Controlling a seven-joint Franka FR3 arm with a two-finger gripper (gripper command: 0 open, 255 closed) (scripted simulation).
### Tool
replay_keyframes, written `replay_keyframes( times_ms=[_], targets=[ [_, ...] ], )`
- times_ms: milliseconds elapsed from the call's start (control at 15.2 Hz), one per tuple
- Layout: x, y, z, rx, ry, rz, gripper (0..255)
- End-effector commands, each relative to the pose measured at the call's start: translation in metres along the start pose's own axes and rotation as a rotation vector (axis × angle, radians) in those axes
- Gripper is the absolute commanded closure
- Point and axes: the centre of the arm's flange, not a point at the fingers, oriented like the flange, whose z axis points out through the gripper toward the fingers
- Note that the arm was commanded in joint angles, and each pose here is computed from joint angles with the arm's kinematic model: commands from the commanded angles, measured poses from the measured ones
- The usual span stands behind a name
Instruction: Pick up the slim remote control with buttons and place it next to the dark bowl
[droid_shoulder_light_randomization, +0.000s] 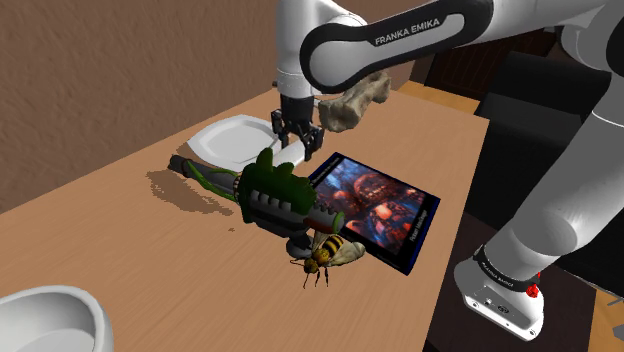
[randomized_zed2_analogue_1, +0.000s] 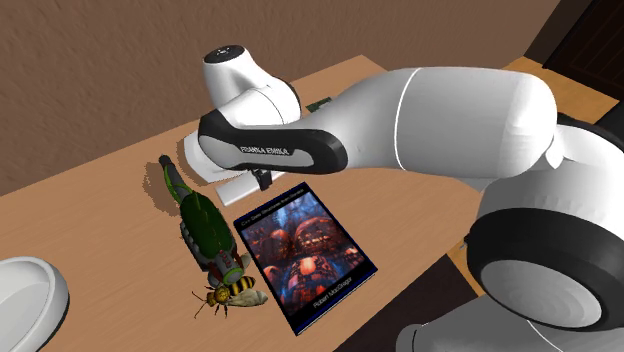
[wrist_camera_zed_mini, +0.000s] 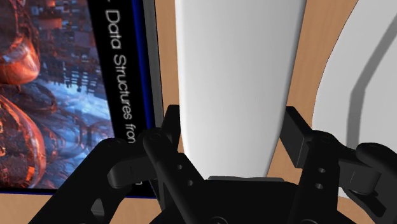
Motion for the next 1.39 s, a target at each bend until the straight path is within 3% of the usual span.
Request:
replay_keyframes(
  times_ms=[0, 1056, 1320],
  targets=[
    [-0.001, -0.001, -0.010, 0.000, 0.000, 0.000, 255],
    [-0.001, 0.000, -0.090, 0.000, 0.000, 0.000, 255],
    [-0.051, 0.018, -0.089, 0.000, 0.000, 0.000, 255]
  ],
)
